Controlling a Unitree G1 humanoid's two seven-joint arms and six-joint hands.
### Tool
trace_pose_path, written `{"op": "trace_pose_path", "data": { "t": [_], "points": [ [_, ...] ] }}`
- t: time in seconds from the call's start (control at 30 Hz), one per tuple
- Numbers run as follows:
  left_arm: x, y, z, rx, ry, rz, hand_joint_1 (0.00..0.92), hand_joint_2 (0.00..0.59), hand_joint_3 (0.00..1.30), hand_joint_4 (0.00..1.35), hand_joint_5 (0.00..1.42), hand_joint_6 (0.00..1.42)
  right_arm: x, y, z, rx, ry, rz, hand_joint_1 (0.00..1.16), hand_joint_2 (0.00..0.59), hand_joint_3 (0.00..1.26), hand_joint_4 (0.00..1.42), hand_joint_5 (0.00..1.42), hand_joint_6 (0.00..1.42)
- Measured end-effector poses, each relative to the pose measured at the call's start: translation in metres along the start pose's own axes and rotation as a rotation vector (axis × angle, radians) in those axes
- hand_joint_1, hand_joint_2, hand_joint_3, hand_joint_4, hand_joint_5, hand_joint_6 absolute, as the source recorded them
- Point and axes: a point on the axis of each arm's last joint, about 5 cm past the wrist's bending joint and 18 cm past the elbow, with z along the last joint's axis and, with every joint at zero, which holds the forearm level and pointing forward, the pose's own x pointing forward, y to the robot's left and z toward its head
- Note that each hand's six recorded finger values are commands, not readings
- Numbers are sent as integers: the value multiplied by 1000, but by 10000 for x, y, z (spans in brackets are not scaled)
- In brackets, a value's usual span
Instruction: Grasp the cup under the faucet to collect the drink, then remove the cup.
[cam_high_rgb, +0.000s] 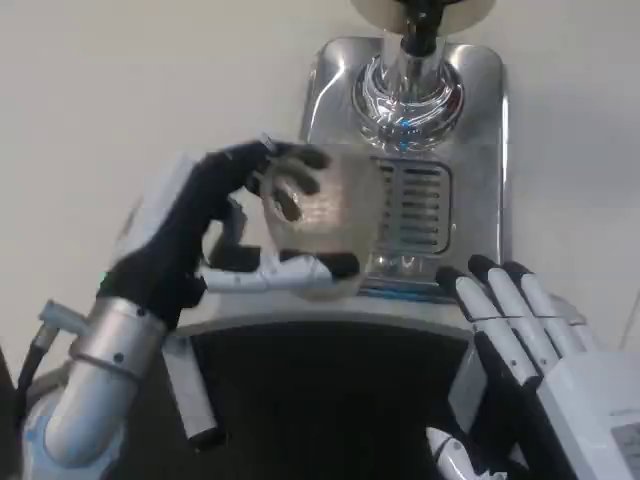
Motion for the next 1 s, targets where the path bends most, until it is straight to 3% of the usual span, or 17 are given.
{"op": "trace_pose_path", "data": {
  "t": [0.27, 0.57, 0.83, 1.0],
  "points": [
    [269, 2, -139, 7, 44, 42, 824, 125, 1032, 1111, 1377, 1424, 4, 4, 11, 8, 15, -9, 235, 534, 75, 22, 14, 102],
    [469, -91, -202, -3, 35, 40, 821, 125, 1032, 1111, 1377, 1424, 5, 5, 16, 13, 24, -14, 247, 533, 75, 22, 14, 102],
    [662, -217, -140, -30, -21, 30, 825, 127, 1024, 1111, 1363, 1424, -3, 9, 19, 15, 28, -10, 254, 533, 75, 21, 14, 102],
    [730, -283, -136, -47, -23, 22, 828, 128, 1022, 1111, 1363, 1424, -5, 10, 20, 17, 29, -9, 257, 533, 75, 14, 14, 102]
  ]
}}
